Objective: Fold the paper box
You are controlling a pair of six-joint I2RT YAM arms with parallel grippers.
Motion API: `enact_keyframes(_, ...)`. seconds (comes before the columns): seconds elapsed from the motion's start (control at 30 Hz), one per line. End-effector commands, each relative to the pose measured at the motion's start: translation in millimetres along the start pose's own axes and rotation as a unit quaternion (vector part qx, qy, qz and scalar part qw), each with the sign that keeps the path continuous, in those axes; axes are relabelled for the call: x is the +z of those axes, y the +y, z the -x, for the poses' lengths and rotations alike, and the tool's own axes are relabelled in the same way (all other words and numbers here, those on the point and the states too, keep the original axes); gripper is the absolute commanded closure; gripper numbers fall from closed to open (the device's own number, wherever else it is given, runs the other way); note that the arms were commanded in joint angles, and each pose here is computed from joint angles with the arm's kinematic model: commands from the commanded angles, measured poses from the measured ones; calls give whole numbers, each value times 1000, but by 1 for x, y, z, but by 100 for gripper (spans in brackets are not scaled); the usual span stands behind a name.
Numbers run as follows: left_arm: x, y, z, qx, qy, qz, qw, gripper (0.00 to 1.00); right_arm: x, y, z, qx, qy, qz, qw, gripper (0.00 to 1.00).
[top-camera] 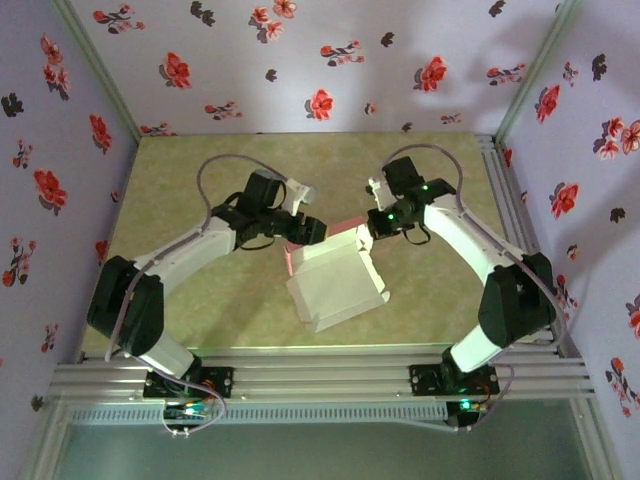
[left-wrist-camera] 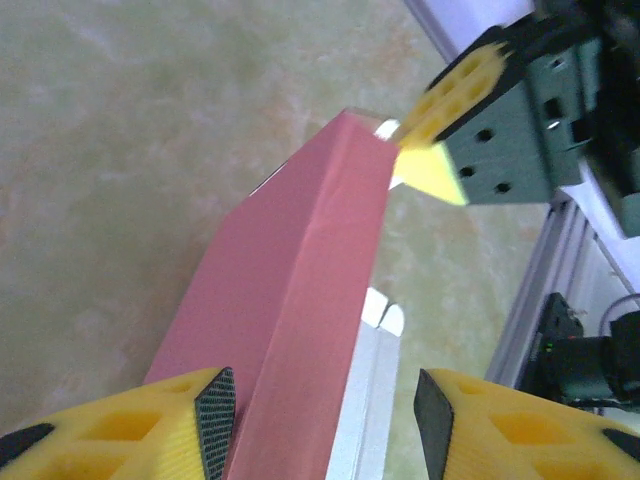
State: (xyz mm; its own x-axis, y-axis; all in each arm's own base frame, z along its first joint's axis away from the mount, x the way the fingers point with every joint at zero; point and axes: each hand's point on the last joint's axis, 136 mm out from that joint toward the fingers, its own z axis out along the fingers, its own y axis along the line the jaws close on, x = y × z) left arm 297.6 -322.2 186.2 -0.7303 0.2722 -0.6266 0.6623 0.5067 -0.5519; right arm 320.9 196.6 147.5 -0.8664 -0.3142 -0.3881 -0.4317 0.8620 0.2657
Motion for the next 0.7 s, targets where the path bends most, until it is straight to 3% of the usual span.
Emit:
enact_keyframes(0.0, 4, -10, -1, 13, 31, -47, 998, 47, 4, 17, 10, -33, -5, 28, 999, 99)
enact_keyframes(0.3, 18, 6, 2, 16, 47, -24, 998, 47, 16, 33, 13, -54, 3, 46, 997, 98)
enact_keyframes(0.67, 25, 25, -4, 24, 60, 14, 998, 48, 21, 37, 11, -73, 13, 35, 997, 89)
